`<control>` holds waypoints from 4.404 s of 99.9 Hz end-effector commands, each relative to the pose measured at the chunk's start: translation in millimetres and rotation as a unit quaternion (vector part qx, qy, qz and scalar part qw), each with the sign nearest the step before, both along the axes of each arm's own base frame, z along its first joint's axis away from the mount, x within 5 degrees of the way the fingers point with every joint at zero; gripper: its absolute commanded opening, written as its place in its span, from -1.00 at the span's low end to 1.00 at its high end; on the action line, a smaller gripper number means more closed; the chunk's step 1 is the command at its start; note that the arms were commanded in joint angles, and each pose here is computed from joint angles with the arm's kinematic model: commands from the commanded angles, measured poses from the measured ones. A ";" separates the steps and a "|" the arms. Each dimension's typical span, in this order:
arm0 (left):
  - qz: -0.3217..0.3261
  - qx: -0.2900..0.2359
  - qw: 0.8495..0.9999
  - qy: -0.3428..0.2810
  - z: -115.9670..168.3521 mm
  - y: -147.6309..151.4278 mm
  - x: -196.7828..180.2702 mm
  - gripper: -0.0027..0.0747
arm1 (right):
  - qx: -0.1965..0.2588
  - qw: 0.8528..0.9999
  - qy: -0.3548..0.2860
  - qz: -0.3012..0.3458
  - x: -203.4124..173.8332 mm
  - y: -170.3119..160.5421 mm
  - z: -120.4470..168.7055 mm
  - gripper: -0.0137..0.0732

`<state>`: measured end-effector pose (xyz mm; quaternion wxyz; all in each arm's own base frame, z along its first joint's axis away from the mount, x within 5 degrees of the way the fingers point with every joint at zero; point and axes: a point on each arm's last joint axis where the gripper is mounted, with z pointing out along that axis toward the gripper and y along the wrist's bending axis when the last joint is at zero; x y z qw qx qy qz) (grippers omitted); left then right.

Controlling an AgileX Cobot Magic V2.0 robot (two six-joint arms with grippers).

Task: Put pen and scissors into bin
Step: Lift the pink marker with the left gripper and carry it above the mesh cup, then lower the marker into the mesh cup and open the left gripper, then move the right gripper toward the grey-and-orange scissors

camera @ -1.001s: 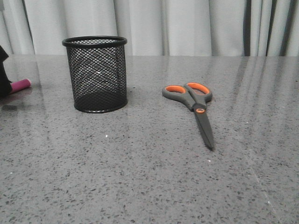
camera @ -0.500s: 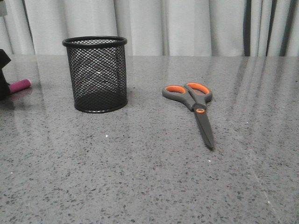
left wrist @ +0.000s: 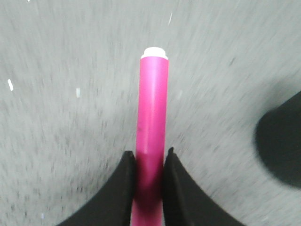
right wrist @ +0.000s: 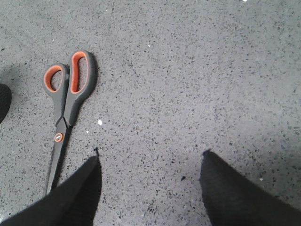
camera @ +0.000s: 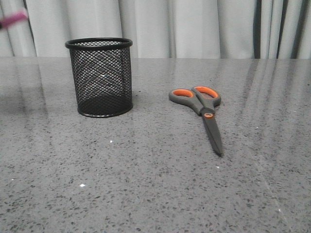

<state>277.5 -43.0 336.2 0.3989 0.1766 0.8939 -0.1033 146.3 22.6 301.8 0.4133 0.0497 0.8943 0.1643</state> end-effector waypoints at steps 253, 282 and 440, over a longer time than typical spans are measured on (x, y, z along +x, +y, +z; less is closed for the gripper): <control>-0.140 -0.075 0.974 -0.162 21.6 -115.5 -6.4 0.07 | -0.002 1.000 -0.017 0.006 1.1 0.5 11.3 0.26; -0.091 -0.086 0.964 -0.235 66.7 -71.6 -29.1 0.07 | -0.002 1.000 -0.012 0.008 0.6 0.8 10.7 0.26; -0.005 -0.105 0.978 -0.181 50.8 -5.9 -76.6 0.07 | -0.023 0.991 0.030 0.131 48.7 31.9 49.3 0.26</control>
